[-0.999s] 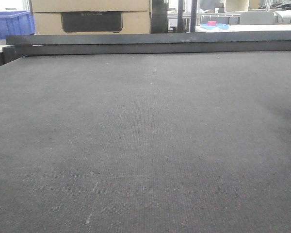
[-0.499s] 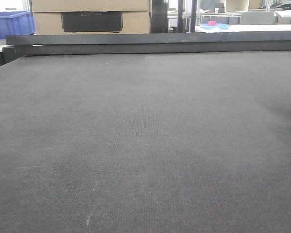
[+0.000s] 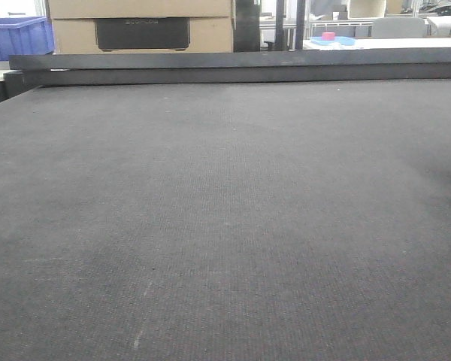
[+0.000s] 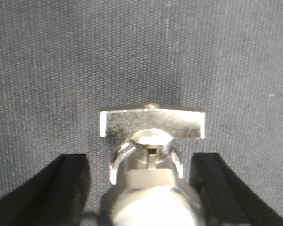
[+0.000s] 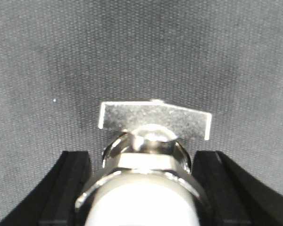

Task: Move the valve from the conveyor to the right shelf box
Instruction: 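Close both grippers on the valve bodies below the T-handles, then lift both held valves up off the conveyor belt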

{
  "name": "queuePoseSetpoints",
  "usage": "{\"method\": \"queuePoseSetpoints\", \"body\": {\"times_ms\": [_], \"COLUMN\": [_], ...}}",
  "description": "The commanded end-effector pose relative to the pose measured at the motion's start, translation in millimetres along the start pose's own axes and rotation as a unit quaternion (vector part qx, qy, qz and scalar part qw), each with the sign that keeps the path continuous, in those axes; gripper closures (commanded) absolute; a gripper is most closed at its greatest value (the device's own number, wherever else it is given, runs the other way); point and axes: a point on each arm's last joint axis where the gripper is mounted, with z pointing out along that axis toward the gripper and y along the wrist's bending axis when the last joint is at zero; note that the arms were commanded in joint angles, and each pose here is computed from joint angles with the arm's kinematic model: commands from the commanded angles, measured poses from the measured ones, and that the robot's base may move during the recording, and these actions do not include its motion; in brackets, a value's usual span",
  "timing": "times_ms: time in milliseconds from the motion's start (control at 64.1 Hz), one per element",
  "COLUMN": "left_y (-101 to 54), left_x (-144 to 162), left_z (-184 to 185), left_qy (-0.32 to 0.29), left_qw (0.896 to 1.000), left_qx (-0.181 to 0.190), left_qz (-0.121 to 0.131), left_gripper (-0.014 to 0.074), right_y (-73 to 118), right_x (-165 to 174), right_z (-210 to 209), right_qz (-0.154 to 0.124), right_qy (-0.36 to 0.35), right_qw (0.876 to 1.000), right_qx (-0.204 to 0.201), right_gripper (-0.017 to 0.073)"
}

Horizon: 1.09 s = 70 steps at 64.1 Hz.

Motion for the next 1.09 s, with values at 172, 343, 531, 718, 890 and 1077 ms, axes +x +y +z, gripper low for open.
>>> {"method": "queuePoseSetpoints", "body": {"times_ms": [172,343,531,718,890,1077], "left_y": [-2.2,-3.6,-5.8,-10.6,-15.4,-19.9], "left_x": [0.4,4.8,14.7,33.5,57.2,95.4], "left_z": [-1.6,-8.7,-42.8,-94.9,-131.2,-144.9], "left_qy": [0.005,0.009,-0.048,-0.162,-0.273,-0.351], "left_qw": [1.0,1.0,0.999,0.987,0.962,0.936], "left_qx": [0.007,0.011,0.005,0.001,-0.002,-0.008], "left_qz": [-0.005,-0.007,-0.004,-0.004,-0.006,-0.008], "left_gripper": [0.0703,0.0704,0.0704,0.0704,0.0704,0.0704], "right_y": [0.9,1.7,3.2,5.3,6.5,6.6], "right_x": [-2.7,-2.0,5.2,17.0,37.0,64.4], "right_z": [-2.3,-14.4,-41.9,-85.7,-115.9,-127.2], "right_qz": [-0.001,-0.003,-0.005,-0.009,-0.012,-0.013], "right_qy": [-0.017,-0.024,-0.085,-0.208,-0.302,-0.363], "right_qw": [1.0,1.0,0.996,0.978,0.953,0.932], "right_qx": [-0.005,-0.006,-0.006,-0.005,-0.005,-0.004], "right_gripper": [0.0721,0.0722,0.0722,0.0722,0.0722,0.0722]}}
